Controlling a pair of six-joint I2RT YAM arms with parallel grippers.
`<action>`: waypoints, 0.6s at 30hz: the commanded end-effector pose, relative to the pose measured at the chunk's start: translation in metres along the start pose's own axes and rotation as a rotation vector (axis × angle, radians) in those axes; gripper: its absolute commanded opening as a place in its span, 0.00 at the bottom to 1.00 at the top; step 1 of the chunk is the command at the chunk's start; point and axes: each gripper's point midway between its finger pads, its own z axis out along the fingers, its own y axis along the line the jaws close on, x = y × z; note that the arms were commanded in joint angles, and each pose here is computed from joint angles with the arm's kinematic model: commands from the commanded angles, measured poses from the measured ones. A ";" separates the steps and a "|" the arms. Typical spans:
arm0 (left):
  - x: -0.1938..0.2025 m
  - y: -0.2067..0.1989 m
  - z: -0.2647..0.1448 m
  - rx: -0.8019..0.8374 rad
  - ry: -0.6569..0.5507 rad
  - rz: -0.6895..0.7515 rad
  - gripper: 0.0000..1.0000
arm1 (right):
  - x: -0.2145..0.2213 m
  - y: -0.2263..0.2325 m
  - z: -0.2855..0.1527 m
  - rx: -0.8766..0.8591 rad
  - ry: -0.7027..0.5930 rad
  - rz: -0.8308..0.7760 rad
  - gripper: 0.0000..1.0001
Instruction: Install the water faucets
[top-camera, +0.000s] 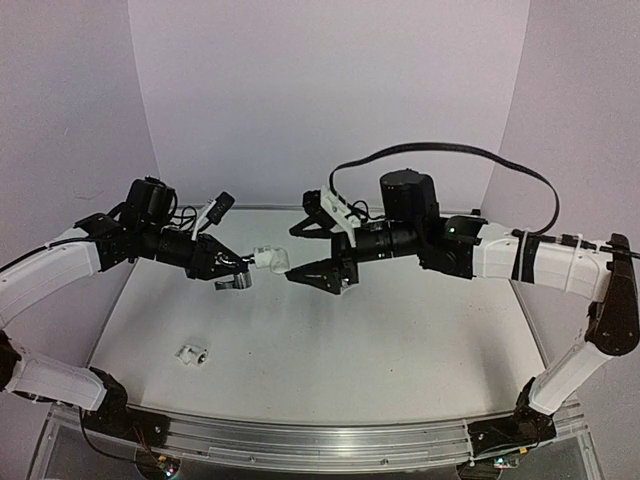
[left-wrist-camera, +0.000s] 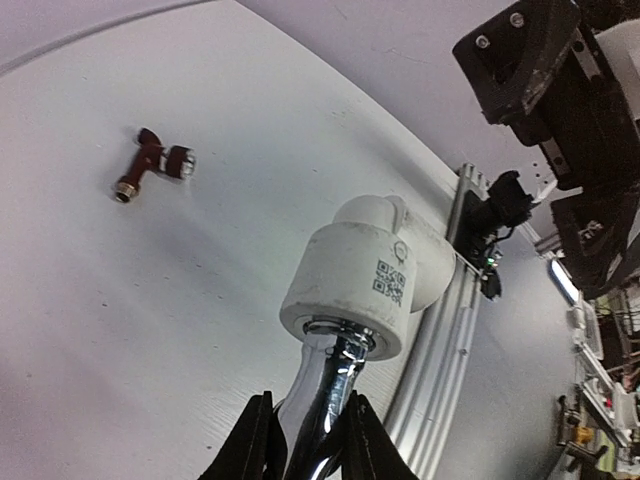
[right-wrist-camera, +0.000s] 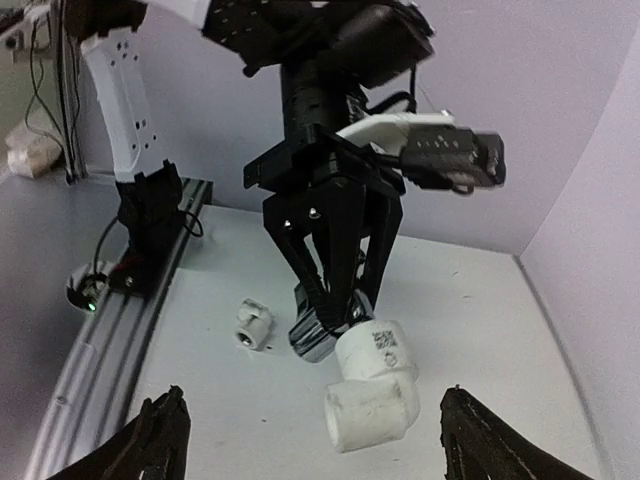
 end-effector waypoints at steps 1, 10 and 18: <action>-0.015 -0.041 -0.004 0.248 0.025 -0.055 0.00 | 0.002 0.003 0.006 0.035 0.063 -0.419 0.87; -0.012 -0.057 -0.005 0.378 0.061 -0.095 0.00 | 0.016 0.026 0.023 0.033 0.105 -0.716 0.87; -0.011 -0.058 -0.004 0.402 0.075 -0.110 0.00 | 0.020 0.023 0.032 0.082 0.122 -0.760 0.74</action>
